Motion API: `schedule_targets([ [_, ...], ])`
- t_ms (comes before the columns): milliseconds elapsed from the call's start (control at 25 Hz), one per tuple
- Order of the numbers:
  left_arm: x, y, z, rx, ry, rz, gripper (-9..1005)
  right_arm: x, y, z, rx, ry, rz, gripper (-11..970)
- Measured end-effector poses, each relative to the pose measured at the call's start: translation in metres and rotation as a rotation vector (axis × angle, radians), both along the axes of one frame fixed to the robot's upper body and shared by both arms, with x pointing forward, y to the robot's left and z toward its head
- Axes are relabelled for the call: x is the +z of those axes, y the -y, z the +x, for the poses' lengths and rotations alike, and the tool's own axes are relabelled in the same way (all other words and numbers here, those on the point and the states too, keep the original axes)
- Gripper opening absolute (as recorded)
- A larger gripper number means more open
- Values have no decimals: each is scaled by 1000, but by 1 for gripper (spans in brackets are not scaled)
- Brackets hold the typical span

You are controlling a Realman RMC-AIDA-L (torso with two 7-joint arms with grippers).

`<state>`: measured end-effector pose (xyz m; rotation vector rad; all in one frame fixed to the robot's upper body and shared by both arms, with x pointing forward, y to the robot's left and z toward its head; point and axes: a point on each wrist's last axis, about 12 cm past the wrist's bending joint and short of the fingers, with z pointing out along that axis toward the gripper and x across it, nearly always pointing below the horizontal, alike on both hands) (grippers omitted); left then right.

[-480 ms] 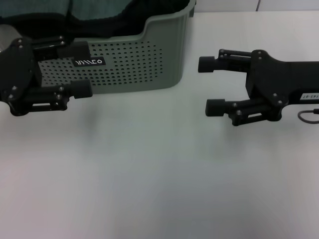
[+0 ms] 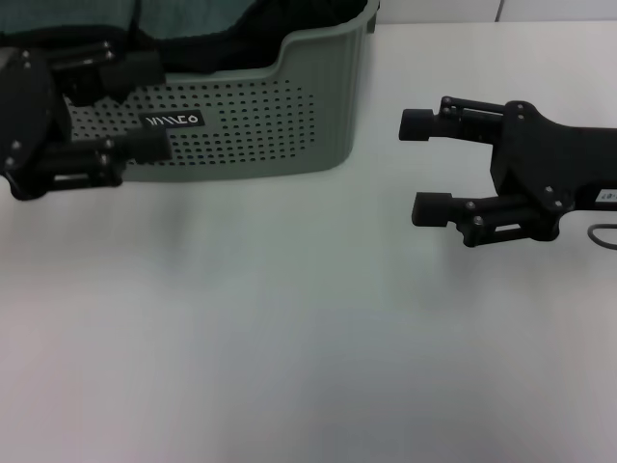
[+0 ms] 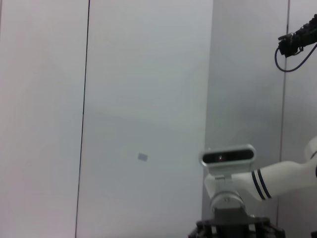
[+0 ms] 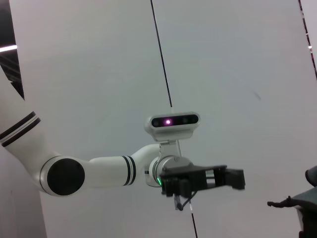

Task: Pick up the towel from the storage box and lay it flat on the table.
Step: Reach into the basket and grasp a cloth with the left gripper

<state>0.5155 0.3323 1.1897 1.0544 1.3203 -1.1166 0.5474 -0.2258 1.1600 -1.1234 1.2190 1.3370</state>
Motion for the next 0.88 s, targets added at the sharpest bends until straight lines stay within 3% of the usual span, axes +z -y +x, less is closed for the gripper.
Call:
schedule_targets([
  [440,32,-10,9,115,35,37,660,-2,3,-3,-7,6,0,860],
  [880,79,-6,40,309,60,187,605,-2,7,-1,-14,6,-11,856],
])
